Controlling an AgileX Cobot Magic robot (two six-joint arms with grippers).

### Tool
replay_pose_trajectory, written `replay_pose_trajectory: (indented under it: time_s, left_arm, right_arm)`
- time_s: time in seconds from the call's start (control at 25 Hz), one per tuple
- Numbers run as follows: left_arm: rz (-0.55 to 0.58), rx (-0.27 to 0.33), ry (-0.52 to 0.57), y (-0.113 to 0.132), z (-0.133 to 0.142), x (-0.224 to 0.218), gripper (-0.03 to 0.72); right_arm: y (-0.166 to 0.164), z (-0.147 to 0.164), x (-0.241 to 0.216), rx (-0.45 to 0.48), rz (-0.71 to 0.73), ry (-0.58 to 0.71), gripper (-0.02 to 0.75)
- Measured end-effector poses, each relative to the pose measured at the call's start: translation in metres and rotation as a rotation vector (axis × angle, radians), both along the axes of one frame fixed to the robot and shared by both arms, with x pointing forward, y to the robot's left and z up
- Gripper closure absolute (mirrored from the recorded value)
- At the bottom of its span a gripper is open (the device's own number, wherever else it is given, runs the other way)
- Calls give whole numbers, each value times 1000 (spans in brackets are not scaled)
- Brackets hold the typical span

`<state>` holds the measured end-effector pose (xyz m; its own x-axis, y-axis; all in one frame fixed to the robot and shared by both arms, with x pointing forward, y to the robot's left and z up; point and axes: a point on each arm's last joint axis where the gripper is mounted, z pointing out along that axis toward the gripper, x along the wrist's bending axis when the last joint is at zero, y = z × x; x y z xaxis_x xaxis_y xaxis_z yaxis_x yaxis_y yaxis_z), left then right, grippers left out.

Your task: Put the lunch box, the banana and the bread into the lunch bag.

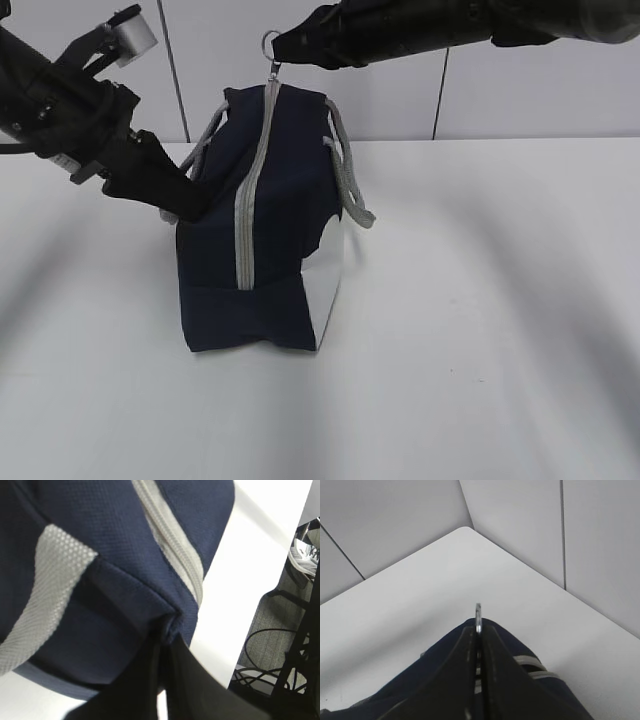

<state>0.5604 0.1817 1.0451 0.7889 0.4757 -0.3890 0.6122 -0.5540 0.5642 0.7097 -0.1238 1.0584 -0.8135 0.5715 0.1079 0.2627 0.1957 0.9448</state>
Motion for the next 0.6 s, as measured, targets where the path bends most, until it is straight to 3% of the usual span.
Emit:
replay_pose_trajectory:
  time_s: [0.6]
  left_arm:
    - [-37,32,-18,2,-2,-1,686]
  right_arm:
    - [5,-27,39,66,30,53,754]
